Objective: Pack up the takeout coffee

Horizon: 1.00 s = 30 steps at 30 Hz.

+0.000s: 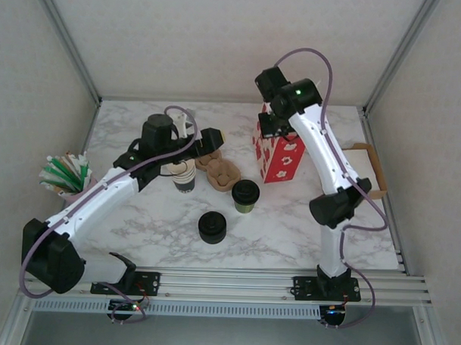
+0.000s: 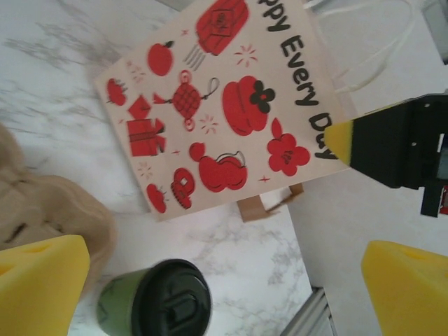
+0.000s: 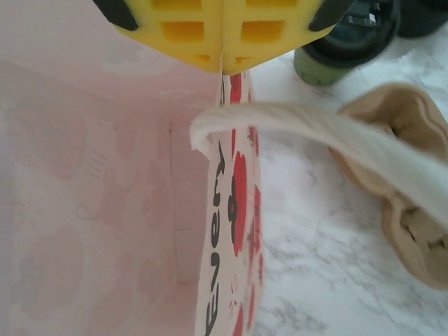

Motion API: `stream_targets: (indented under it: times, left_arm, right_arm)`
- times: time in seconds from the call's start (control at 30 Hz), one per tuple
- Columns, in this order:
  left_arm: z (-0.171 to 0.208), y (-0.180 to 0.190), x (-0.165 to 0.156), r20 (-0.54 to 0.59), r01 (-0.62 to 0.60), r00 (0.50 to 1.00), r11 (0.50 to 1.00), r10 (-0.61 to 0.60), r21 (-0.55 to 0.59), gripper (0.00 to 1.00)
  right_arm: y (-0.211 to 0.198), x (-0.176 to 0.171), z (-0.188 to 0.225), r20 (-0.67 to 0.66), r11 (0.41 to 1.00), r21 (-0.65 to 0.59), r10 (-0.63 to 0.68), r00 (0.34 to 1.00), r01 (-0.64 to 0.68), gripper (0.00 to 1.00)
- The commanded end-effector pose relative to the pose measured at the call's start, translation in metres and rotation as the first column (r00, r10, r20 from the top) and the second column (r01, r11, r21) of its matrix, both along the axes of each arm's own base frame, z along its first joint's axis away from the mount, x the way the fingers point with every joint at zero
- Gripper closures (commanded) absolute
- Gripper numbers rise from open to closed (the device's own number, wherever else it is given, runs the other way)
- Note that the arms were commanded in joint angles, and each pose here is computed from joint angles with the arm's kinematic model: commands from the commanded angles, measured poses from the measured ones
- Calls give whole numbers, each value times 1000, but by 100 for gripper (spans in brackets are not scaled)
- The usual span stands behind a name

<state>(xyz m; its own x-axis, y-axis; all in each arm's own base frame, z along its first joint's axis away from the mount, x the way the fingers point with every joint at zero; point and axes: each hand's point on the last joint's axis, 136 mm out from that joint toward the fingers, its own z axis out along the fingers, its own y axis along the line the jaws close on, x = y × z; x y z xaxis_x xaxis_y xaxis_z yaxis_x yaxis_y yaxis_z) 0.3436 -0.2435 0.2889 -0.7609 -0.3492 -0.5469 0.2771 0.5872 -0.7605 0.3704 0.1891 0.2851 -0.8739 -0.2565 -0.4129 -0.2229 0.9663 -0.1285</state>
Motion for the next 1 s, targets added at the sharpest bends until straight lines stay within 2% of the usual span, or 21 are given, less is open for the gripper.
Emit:
stream_targets:
  times: [0.0, 0.17, 0.33, 0.57, 0.77, 0.97]
  left_arm:
    - [27, -7, -12, 83, 8, 997, 1000, -6, -19, 0]
    - [29, -2, -19, 88, -19, 996, 999, 22, -37, 0]
    - [25, 0, -21, 79, -26, 996, 999, 29, -30, 0]
    - [22, -2, -20, 66, -30, 997, 999, 32, -35, 0]
    - [21, -4, -18, 57, -37, 998, 998, 39, -42, 0]
    - [23, -6, -18, 56, -39, 998, 998, 42, -50, 0]
  right_arm:
    - [-18, -27, 12, 35, 999, -33, -29, 999, 30, 100]
    - [-31, -65, 2, 11, 999, -41, -33, 999, 34, 100]
    - [-56, -96, -5, 2, 993, -98, -66, 998, 66, 100]
    - [-72, -122, -11, 8, 990, -110, -92, 996, 92, 100]
    - [-75, -129, -23, -7, 988, -108, -108, 994, 107, 100]
    - [-73, -130, -21, -6, 991, -87, -107, 994, 106, 85]
